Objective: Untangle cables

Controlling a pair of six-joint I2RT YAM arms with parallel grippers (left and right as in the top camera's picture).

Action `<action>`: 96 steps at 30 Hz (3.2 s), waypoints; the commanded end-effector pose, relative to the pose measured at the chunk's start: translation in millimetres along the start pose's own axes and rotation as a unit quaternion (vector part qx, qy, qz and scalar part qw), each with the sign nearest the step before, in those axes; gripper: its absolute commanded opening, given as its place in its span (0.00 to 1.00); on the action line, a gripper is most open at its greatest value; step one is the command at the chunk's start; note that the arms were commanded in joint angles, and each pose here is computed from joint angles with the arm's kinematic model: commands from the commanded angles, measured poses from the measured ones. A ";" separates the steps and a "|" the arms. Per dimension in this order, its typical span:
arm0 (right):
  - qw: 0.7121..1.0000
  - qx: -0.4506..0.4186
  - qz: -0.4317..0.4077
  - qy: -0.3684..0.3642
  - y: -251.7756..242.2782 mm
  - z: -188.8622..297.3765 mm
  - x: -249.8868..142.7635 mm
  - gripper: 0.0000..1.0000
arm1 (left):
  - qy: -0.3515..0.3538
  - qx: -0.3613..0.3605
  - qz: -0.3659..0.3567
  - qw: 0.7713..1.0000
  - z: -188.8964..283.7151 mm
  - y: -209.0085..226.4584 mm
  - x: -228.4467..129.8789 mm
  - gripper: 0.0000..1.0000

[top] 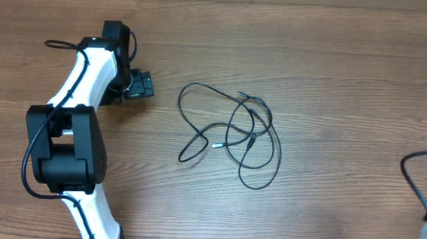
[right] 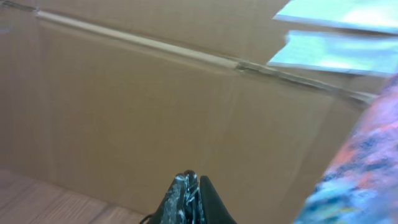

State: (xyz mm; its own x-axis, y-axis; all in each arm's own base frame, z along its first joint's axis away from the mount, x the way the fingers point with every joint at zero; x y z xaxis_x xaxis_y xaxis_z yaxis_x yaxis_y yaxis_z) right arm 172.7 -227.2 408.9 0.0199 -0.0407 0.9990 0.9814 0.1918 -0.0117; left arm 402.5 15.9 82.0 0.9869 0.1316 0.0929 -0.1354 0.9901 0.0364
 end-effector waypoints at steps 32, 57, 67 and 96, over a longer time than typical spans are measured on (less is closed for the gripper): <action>0.819 -0.034 -0.296 0.491 -6.4 -122.3 -270.6 0.04 | 0.001 0.005 0.006 1.000 -1.9 1.8 -0.2 1.00; 0.776 0.062 -0.318 0.542 11.9 -91.1 -251.6 0.72 | 0.000 0.005 0.006 1.000 -1.9 1.7 0.4 0.99; 0.779 0.266 -0.266 0.501 37.9 -17.2 -166.4 0.74 | 0.000 0.005 0.006 1.000 -1.9 1.7 0.4 0.99; 0.539 0.541 0.059 0.643 153.9 234.4 -200.3 1.00 | -0.002 0.004 0.006 1.000 -1.9 1.6 1.0 1.00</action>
State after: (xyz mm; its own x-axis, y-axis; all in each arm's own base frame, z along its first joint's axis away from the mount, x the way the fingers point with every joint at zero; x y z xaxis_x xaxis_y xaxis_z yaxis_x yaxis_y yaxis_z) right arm 270.0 25.2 217.8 0.8373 -0.5361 0.1073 0.3361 0.6595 0.6724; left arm 403.6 15.9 82.1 0.9864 0.1316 0.0982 -0.1356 0.9901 0.0358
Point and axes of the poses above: each gripper's point midway between its finger pads, its own z axis back along the fingers, its own y axis along the line the jaws close on, x = y × z, the point moved 4 cm from there along z, back along the fingers, and after that the axes turned 10 degrees about -z, right-handed, at the moved point
